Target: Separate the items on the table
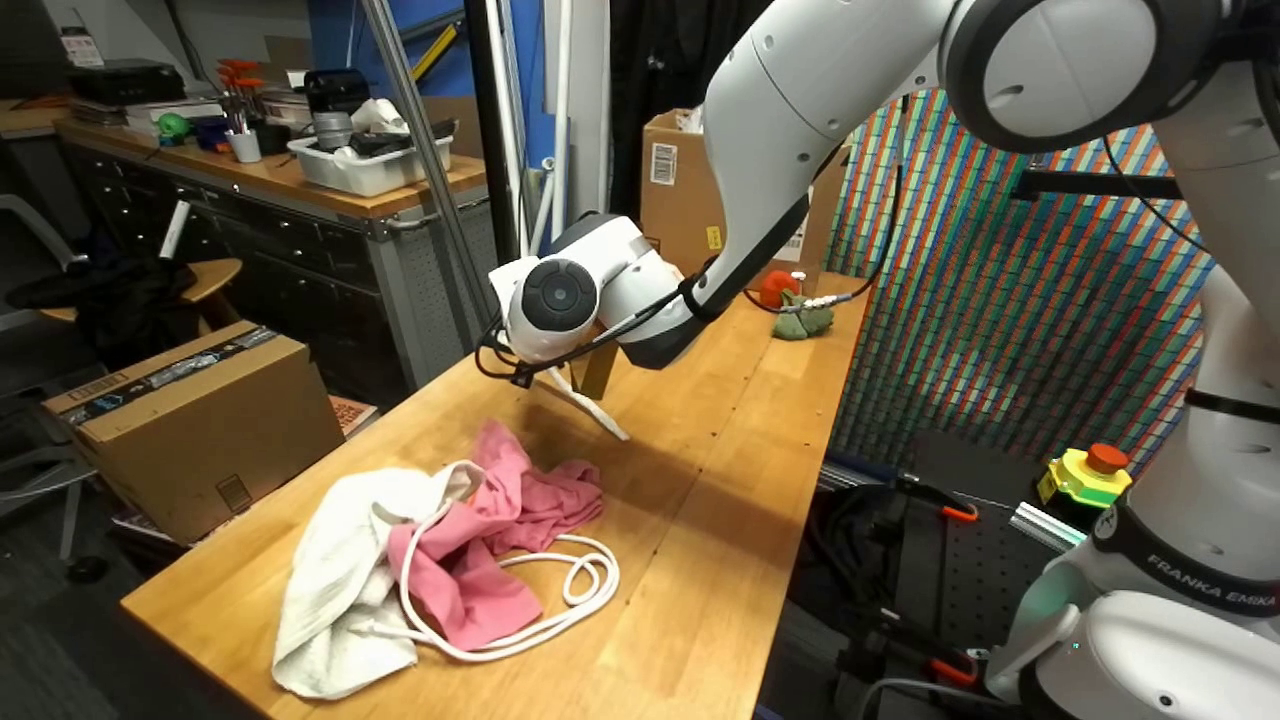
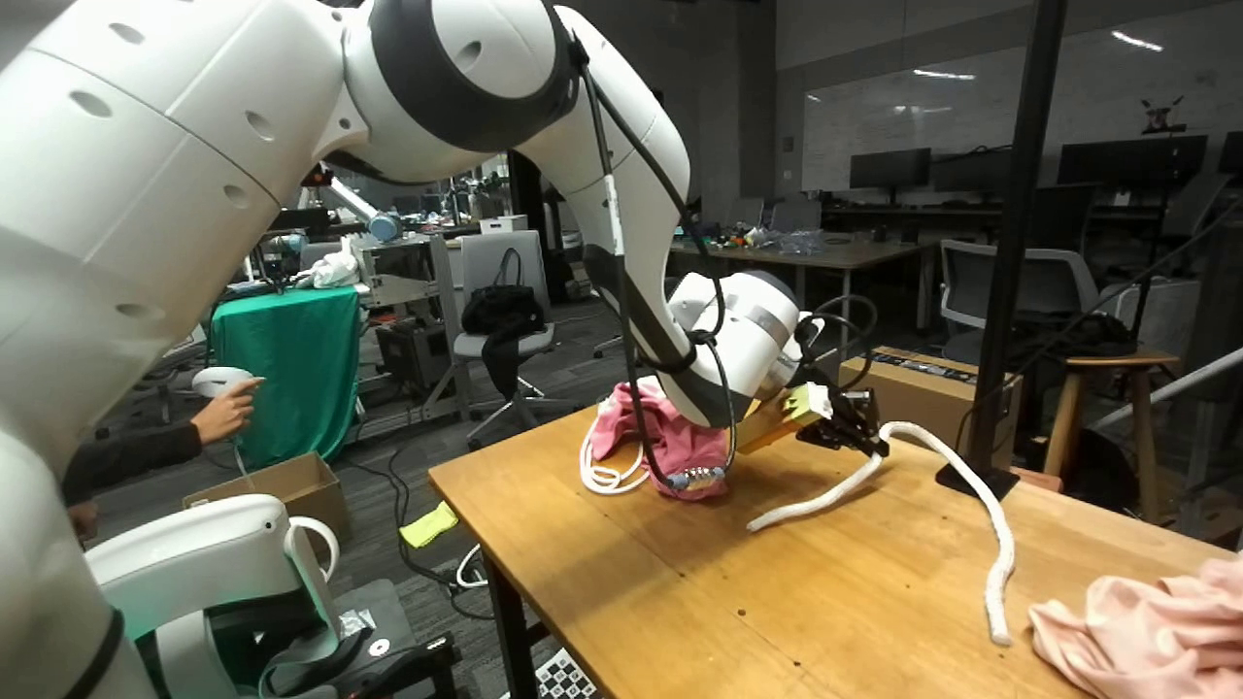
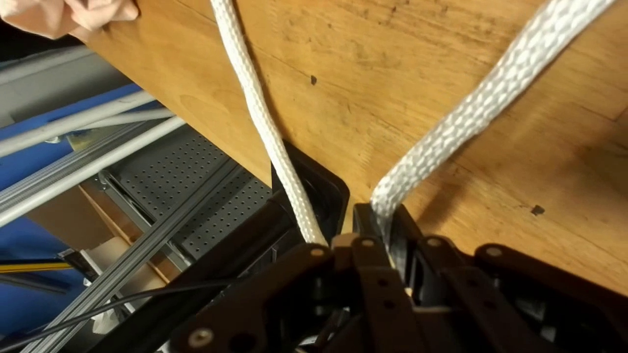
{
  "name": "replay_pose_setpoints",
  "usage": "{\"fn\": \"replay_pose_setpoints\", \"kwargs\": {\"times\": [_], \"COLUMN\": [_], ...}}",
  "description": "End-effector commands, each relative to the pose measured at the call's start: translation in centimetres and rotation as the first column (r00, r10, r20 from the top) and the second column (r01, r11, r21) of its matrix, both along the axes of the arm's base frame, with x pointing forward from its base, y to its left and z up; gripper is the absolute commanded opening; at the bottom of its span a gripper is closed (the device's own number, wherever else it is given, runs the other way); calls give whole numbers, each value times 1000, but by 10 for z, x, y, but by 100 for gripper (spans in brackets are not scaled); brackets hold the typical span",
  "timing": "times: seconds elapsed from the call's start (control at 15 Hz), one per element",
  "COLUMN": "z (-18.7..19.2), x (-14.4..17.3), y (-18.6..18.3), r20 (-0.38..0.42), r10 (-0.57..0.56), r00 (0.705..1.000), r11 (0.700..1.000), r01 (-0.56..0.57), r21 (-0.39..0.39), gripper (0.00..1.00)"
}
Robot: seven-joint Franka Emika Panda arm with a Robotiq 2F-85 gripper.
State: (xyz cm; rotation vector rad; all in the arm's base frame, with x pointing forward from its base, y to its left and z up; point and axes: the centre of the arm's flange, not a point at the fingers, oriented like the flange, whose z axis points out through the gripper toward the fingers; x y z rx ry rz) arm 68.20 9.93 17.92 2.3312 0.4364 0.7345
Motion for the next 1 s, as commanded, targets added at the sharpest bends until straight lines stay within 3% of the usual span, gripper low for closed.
{"fn": "replay_pose_setpoints", "kwargs": {"times": [0.0,0.13,0.6,0.93], "z": [5,6,28,75], "x": [5,5,-3,-36], "y": [-6,-9,-9,1], "r20": [28,14,-86,-224], "r10": [-4,-13,-53,-42], "r00": [1000,1000,995,974], "r11": [1000,1000,991,971], "r01": [4,13,63,93], "r21": [9,14,118,221], "gripper": [38,46,99,100]}}
